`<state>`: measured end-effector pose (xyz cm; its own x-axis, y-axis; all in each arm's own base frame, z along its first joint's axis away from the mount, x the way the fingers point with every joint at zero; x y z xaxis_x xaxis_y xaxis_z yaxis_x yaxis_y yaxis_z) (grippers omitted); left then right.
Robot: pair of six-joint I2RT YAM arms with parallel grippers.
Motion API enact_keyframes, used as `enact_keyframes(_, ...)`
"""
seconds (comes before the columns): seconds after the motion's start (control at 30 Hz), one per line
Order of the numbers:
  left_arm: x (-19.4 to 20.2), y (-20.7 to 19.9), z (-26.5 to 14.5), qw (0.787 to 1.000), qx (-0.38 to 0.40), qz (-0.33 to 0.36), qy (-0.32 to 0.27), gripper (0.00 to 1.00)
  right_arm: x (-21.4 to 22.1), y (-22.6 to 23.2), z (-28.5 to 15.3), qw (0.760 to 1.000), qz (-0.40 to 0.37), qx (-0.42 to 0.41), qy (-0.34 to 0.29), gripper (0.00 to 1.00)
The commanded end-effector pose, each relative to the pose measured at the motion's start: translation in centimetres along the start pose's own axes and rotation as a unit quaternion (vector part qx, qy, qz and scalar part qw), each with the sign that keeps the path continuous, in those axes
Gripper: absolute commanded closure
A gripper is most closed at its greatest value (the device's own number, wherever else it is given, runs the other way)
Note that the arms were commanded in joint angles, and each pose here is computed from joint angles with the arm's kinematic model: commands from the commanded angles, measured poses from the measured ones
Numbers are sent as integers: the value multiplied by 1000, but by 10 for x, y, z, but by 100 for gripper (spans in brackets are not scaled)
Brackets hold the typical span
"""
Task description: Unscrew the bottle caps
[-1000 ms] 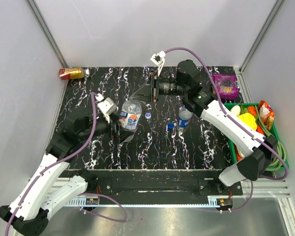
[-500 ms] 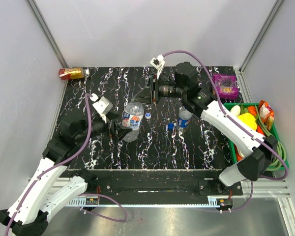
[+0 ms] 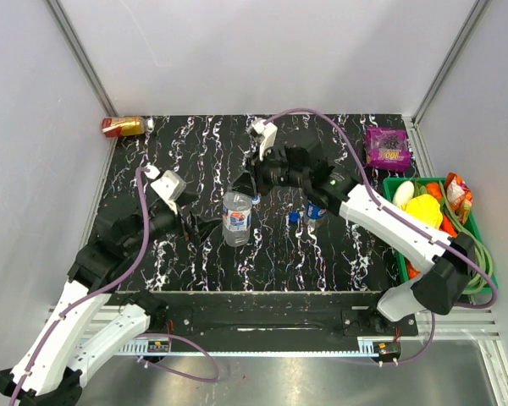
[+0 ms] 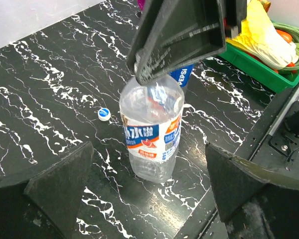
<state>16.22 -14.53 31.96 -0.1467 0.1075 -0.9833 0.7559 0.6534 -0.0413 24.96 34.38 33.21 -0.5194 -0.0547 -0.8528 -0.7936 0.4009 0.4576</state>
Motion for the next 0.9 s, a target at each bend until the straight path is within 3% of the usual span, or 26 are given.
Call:
enact_keyframes(0.0,-7,8,1,999,-27,12,-20,1,-7,3,-11,995,-69,46,-48,100)
enact_keyframes(0.33,0,13,5,999,-37,11,-5,1,17,-8,-10,982,-120,107,-98,100)
enact_keyframes(0.87,5,17,11,999,-44,12,8,1,67,-29,11,975,-137,155,-75,100)
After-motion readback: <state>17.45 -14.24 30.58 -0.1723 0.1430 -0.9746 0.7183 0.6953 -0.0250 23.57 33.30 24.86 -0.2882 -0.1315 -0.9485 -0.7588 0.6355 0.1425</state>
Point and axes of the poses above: each gripper's point midway between its finger pads, its own z axis out along the fingers, its own y axis along the line the jaws close on, x = y × z, the point moved 4 cm from there along -z, back along the fingers, and after that the axes turned 4 degrees about z, right-handed, at the moved point
